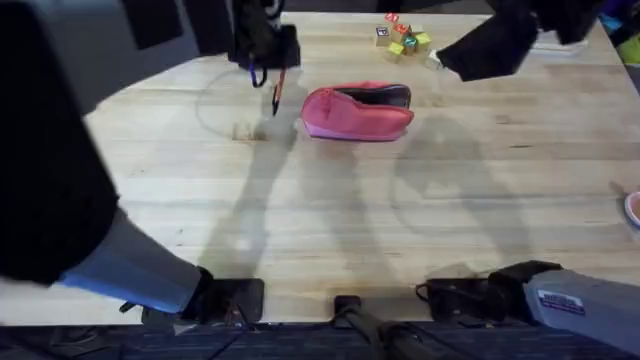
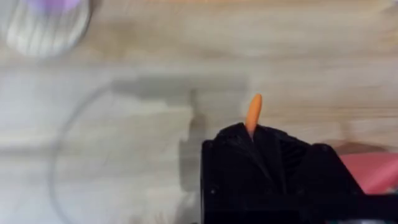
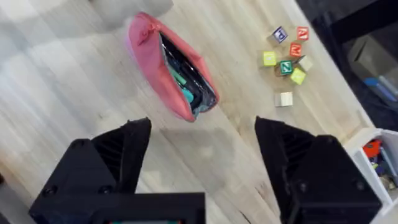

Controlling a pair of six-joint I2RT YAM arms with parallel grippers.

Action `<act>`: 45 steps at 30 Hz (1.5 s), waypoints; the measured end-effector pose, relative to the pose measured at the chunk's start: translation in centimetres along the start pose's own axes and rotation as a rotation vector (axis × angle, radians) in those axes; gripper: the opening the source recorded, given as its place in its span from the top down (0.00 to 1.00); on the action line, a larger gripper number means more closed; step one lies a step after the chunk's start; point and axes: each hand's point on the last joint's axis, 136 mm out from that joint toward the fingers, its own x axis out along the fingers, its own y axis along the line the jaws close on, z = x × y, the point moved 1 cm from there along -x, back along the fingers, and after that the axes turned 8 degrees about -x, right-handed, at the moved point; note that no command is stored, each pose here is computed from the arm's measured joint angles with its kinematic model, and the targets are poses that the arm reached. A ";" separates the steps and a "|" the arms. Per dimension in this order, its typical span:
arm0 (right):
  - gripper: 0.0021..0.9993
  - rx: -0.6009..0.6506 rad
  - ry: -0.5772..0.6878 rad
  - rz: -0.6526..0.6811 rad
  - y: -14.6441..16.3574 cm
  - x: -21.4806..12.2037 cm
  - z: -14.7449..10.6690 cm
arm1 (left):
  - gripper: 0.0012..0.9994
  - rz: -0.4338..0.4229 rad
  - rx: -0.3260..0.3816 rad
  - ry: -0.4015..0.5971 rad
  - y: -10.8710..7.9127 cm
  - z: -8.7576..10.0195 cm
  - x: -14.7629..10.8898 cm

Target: Unzip the bag, pick up the pens from the table one at a time and place them inside, then zip the bag closed.

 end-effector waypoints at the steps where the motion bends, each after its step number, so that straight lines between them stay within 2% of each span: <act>1: 0.00 -0.001 -0.003 -0.003 0.2 -0.5 0.0 | 0.96 -0.042 0.033 -0.031 -0.9 0.9 -0.8; 5: 0.00 -0.001 0.001 -0.004 0.9 -1.6 -0.4 | 0.96 -0.193 0.181 -0.129 -4.9 2.8 -3.8; 9: 0.00 -0.004 0.006 -0.030 0.9 -2.3 -0.7 | 0.96 -0.366 0.345 -0.222 -10.0 3.4 -6.9; 13: 0.00 0.003 -0.004 -0.050 1.0 -3.2 -0.7 | 0.96 -0.532 0.471 -0.271 -14.3 2.7 -9.6; 17: 0.00 0.060 -0.006 -0.053 1.7 -4.2 -1.0 | 0.96 -0.665 0.547 -0.254 -16.7 1.1 -11.0; 20: 0.00 0.129 0.011 -0.036 2.7 -5.0 -1.8 | 0.96 -0.731 0.588 -0.230 -17.6 0.0 -11.6; 25: 0.00 0.221 0.008 -0.037 4.0 -6.6 -2.5 | 0.96 -0.836 0.716 -0.195 -18.5 -2.2 -12.4; 29: 0.00 0.249 -0.029 -0.066 4.4 -8.1 -2.4 | 0.96 -0.903 0.809 -0.186 -19.0 -3.6 -12.8; 34: 0.00 0.270 -0.071 -0.096 5.1 -9.7 -2.5 | 0.96 -0.971 0.896 -0.174 -19.5 -5.1 -11.6; 38: 0.00 0.283 -0.092 -0.111 5.4 -10.5 -2.5 | 0.96 -1.019 0.936 -0.162 -19.7 -6.1 -10.4; 45: 0.00 0.290 -0.095 -0.112 5.4 -10.6 -2.5 | 0.96 -1.051 1.010 -0.187 -19.9 -6.8 -9.1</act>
